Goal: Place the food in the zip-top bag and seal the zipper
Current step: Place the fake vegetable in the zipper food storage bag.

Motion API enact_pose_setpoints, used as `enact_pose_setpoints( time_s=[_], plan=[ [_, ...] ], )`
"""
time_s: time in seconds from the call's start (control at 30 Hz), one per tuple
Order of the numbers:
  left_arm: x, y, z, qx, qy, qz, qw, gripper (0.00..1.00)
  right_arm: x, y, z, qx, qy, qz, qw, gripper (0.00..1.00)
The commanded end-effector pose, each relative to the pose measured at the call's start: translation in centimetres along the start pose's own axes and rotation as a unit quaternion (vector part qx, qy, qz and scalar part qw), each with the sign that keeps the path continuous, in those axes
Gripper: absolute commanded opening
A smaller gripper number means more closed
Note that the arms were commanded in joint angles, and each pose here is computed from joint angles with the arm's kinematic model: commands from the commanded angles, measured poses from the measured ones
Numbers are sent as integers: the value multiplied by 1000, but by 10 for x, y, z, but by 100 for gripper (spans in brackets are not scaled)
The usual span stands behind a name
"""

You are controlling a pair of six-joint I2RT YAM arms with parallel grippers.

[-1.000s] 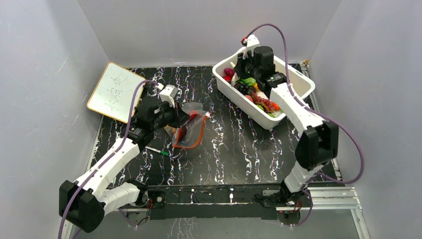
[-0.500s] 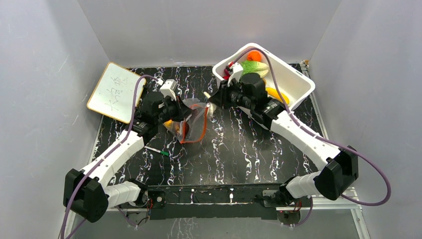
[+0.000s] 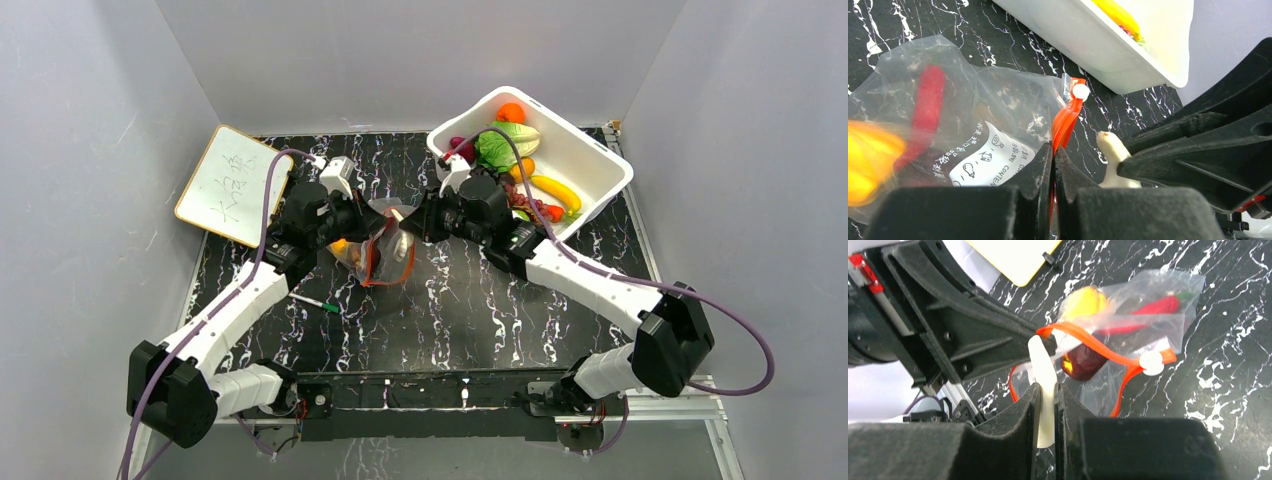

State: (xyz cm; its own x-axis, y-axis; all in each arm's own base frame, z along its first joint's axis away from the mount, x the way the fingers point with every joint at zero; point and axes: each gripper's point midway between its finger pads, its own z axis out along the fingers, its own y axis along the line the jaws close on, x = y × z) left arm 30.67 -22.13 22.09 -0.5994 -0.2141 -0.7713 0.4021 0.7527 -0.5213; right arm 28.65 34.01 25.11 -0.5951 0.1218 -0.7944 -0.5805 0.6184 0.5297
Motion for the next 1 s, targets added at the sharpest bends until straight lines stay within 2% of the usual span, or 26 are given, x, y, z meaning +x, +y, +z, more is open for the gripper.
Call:
enact_pose_setpoints(
  time_s=[0.0,0.27,0.57,0.73,0.97],
  plan=[
    [-22,-23,-14,29,-24,9,999,0,-31,8,16,6,-85,0,996,1],
    [-25,-23,-20,15,-17,-1,1000,0,-14,-5,52,25,-85,18,996,1],
    [-35,-26,-24,14,-32,-2,999,0,11,-17,57,54,-89,17,994,0],
    [-32,-32,-25,28,-29,-9,999,0,6,-23,59,71,-108,15,992,0],
    [-28,-35,-30,38,-24,-9,999,0,19,-83,51,216,-107,-14,971,1]
  ],
)
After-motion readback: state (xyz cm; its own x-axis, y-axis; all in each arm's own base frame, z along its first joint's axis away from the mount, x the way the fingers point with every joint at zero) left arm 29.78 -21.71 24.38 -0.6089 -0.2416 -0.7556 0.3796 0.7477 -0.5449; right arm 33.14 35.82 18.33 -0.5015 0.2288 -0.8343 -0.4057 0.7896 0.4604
